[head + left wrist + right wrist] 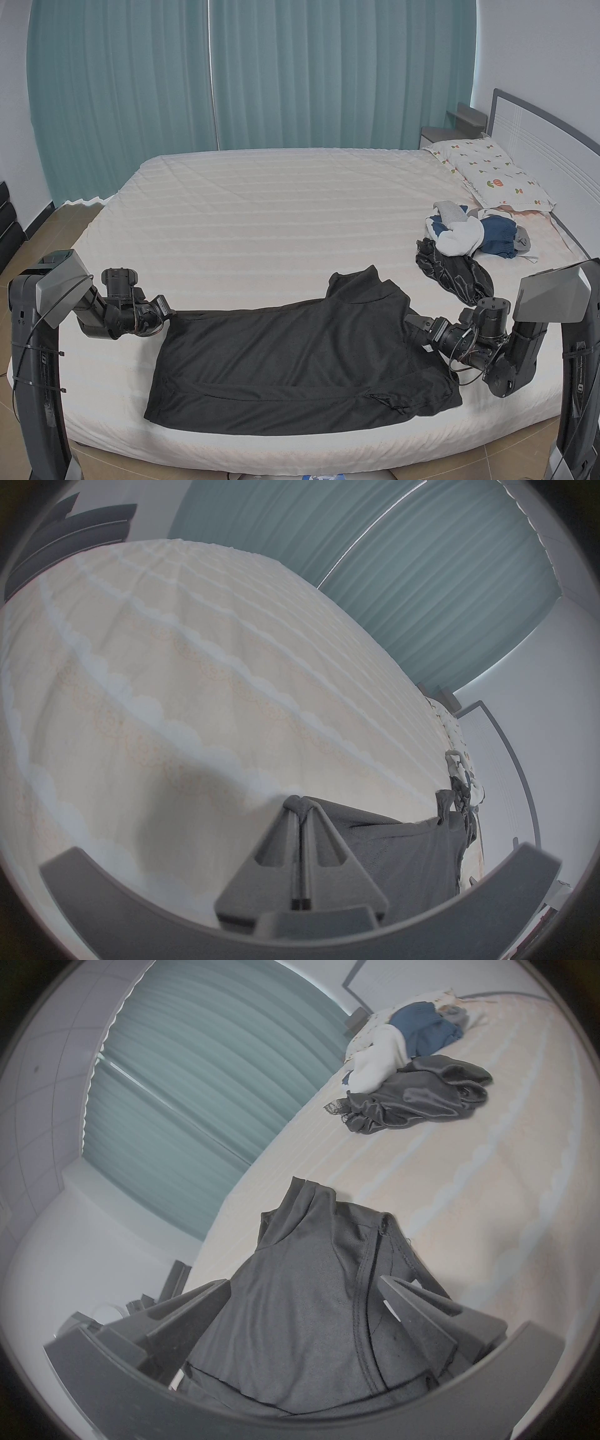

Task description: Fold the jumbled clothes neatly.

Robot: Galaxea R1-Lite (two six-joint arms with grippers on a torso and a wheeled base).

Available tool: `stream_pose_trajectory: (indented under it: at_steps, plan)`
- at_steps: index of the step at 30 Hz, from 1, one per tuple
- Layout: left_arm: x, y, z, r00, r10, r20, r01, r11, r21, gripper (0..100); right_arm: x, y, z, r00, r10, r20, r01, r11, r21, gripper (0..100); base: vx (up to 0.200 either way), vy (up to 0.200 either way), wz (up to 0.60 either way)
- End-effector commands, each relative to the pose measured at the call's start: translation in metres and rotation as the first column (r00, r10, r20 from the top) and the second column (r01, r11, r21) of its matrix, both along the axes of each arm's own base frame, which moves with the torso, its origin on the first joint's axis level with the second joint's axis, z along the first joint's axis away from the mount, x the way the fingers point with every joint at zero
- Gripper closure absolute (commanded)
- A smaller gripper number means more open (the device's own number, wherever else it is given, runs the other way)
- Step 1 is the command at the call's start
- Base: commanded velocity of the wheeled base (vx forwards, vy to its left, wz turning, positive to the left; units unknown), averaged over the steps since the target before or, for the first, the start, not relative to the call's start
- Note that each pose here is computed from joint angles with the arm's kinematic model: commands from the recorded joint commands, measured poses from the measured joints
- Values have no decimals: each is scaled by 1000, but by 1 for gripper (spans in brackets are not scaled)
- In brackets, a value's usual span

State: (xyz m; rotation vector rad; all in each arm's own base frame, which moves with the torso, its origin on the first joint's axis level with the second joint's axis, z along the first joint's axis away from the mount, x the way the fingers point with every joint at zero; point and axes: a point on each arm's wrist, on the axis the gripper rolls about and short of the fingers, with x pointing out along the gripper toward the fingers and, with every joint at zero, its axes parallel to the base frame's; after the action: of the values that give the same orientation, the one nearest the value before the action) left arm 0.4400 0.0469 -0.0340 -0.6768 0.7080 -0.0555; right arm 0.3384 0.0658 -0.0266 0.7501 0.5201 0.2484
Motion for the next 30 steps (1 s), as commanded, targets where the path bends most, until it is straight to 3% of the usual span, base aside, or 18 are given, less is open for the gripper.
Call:
stream_pose_trajectory:
  at_steps: [1, 10, 15, 30]
  plan:
    - [-9, 1, 7, 1000, 17, -13, -17, 1000, -23, 100, 42, 10, 29, 995, 38, 94, -30, 995, -91, 0, 0, 0, 0]
    - [-9, 1, 9, 999, 31, -10, -31, 999, -45, 100, 109, 26, 17, 999, 11, 41, -4, 986, -165, 0, 0, 0, 0]
    - [-9, 0, 9, 999, 30, -12, -31, 999, -44, 100, 129, 17, 10, 999, 13, 31, -6, 975, -224, 0, 0, 0, 0]
    - [-9, 0, 8, 999, 30, -12, -31, 999, -44, 100, 159, 34, -4, 998, 46, 42, -34, 965, -259, 0, 0, 0, 0]
